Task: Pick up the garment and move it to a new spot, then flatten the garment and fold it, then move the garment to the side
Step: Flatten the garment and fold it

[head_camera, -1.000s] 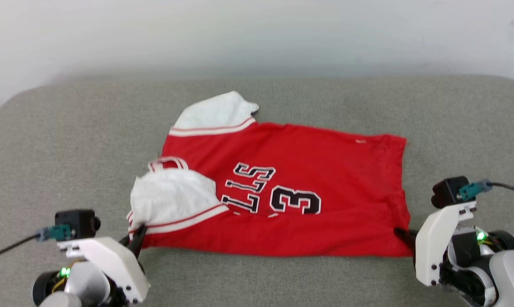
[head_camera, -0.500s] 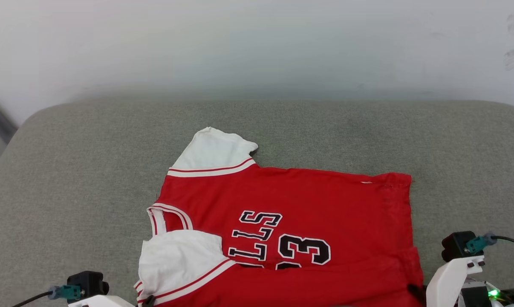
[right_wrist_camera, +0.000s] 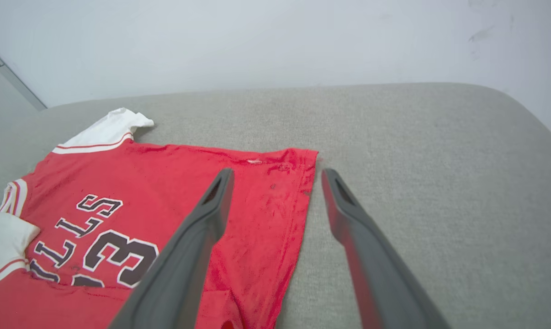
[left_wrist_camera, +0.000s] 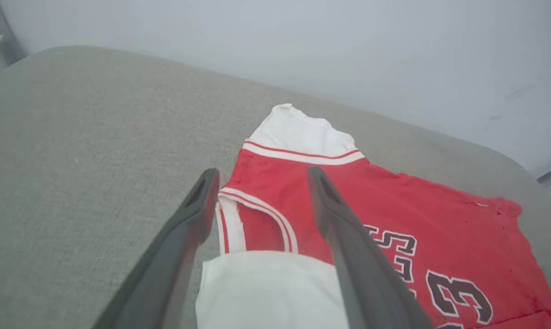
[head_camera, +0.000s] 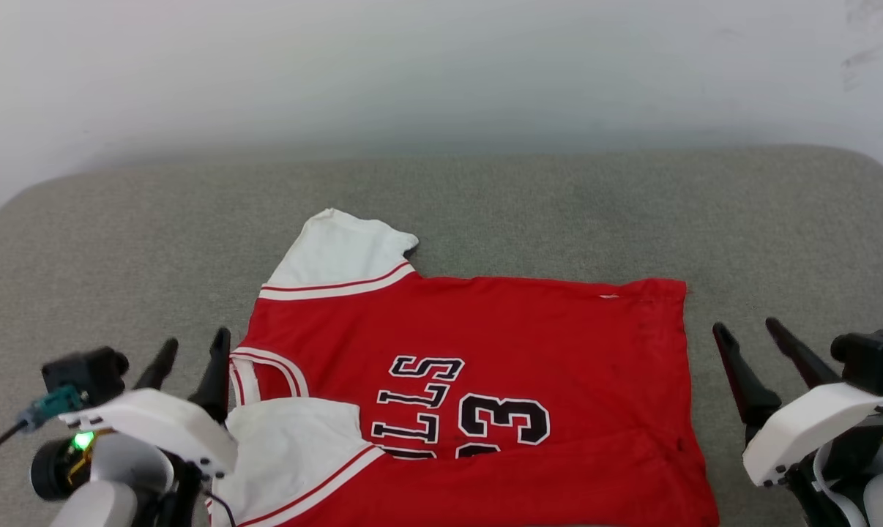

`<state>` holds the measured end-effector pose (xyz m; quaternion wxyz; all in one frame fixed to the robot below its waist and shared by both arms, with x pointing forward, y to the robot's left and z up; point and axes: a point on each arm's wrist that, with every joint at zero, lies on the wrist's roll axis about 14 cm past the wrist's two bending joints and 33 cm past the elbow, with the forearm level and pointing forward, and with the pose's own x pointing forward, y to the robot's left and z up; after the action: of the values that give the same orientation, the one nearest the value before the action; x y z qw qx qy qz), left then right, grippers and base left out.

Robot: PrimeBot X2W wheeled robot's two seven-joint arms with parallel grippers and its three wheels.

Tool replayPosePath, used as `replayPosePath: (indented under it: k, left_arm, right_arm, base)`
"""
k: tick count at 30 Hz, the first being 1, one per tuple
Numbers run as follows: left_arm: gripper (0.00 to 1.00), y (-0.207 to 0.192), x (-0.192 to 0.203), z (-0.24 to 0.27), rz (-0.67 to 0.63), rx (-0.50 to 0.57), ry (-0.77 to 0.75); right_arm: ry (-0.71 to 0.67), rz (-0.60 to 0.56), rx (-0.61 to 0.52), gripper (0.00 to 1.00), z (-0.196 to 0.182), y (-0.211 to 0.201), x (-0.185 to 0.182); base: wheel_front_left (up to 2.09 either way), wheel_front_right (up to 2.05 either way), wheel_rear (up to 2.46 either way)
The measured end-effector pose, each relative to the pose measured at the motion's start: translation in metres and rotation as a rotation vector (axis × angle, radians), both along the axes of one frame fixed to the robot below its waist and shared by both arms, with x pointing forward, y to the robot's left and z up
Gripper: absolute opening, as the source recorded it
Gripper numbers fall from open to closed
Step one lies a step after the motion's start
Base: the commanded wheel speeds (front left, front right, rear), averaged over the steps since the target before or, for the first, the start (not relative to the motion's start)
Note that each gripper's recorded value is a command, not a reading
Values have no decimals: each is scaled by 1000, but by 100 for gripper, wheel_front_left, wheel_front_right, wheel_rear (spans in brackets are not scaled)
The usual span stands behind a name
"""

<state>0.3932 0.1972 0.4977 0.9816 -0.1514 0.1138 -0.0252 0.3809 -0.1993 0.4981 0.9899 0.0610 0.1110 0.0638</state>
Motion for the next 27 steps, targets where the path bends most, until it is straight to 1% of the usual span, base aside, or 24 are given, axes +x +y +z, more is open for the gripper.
replayPosePath:
  k: [3, 6, 9, 12, 17, 21, 23, 27]
  left_arm:
    - [100, -2, 27, 24, -9, 23, -95]
    - [100, -7, 54, 40, -22, 38, -153]
    - [100, -10, 84, 47, -38, 54, -176]
    - [100, -17, 116, 44, -84, 78, -155]
    - [100, -35, 165, 14, -224, 104, -4]
    - [100, -42, 196, -17, -326, 168, 165]
    - [100, -42, 204, -37, -374, 224, 280]
    - [100, -51, 213, -67, -456, 274, 464]
  right_arm:
    - [-119, -32, -7, 100, 24, -5, 12]
    - [-212, -52, -9, 100, 43, -7, 24]
    - [-275, -59, -13, 100, 56, -5, 38]
    - [-303, -65, -15, 100, 58, -4, 51]
    - [-286, -78, -15, 100, 42, -4, 71]
    - [-240, -101, -21, 100, 19, -9, 79]
    - [-215, -117, -24, 100, 8, -13, 79]
    - [-177, -150, -30, 100, -9, -24, 78]
  base:
    - [0, 0, 0]
    - [0, 0, 0]
    - [0, 0, 0]
    - [0, 0, 0]
    - [0, 0, 0]
    - [0, 0, 0]
    - [0, 0, 0]
    - [0, 0, 0]
